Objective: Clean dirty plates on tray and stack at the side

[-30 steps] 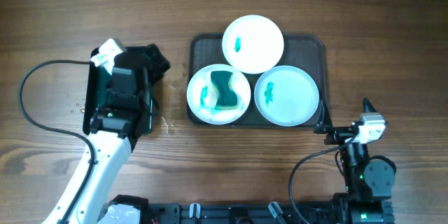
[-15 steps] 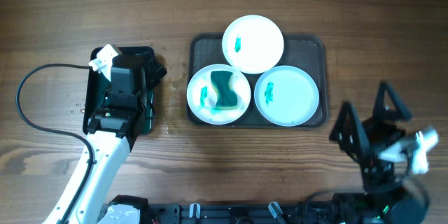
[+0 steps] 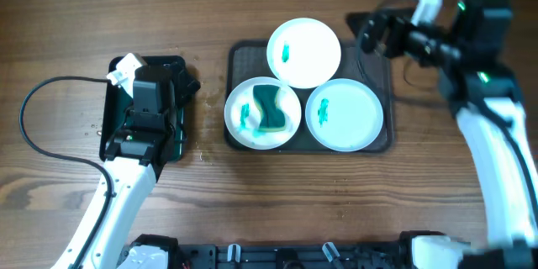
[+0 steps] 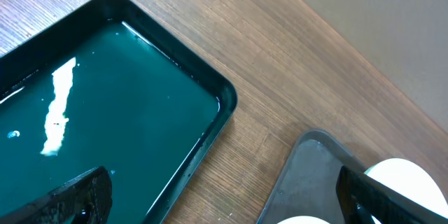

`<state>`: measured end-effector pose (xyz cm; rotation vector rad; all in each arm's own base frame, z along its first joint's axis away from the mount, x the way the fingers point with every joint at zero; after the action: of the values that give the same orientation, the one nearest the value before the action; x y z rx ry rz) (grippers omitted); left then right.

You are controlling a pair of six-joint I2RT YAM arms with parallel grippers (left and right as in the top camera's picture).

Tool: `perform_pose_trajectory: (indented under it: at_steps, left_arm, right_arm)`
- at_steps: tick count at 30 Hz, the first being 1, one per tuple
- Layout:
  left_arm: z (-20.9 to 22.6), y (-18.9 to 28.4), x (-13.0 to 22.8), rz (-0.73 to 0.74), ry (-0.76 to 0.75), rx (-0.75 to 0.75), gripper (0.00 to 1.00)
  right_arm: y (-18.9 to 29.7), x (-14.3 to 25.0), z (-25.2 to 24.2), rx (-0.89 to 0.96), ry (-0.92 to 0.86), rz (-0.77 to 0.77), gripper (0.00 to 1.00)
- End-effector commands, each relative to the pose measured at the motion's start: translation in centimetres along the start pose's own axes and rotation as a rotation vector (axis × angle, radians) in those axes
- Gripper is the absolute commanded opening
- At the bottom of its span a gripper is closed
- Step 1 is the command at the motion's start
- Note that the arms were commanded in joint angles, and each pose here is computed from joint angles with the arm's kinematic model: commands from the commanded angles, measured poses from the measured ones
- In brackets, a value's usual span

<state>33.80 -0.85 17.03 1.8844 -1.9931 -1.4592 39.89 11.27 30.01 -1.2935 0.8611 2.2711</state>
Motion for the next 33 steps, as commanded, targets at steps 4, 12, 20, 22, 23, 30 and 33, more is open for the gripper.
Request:
perform_pose_trajectory:
  at_steps: [4,12,20,22,23,30,33]
  left_arm:
    - [0.0,0.1,-0.3,-0.012,0.004,0.002,1.0]
    - [0.0,0.1,-0.3,-0.011,0.004,0.001,1.0]
    - [0.0,0.1,-0.3,-0.012,0.004,0.002,1.0]
    - [0.0,0.1,-0.3,-0.012,0.004,0.002,1.0]
    - [0.0,0.1,-0.3,-0.012,0.004,0.002,1.0]
    - [0.0,0.1,-0.3,-0.012,0.004,0.002,1.0]
    - [0.0,0.1,-0.3,-0.012,0.004,0.002,1.0]
  right_arm:
    - [-8.1,6.5,-0.4,-0.056,-0.075,0.208,0.68]
    - [-14.3,16.4,-0.9,0.252,0.141,0.523,0.57]
    - [-15.1,21.0,-1.6,0.239,0.204,0.664,0.43]
    - [-15.1,21.8,-1.7,0.234,0.2,0.692,0.43]
    - [-15.0,22.4,-1.8,0.235,0.193,0.712,0.43]
    - [-14.3,24.8,-3.1,0.284,0.184,0.805,0.4]
    - [-14.3,25.3,-3.2,0.283,0.179,0.818,0.38]
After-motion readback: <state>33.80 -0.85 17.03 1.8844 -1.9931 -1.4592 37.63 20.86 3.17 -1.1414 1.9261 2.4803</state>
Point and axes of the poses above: each gripper's point midway between its finger pads, its own y axis back along the fingers, its own z axis along the line the jaws close on, x = y × z, the point moved 2 cm from there along y, back along the fingers, and after that the axes turned 15 degrees about y, right-handed, at the moved point
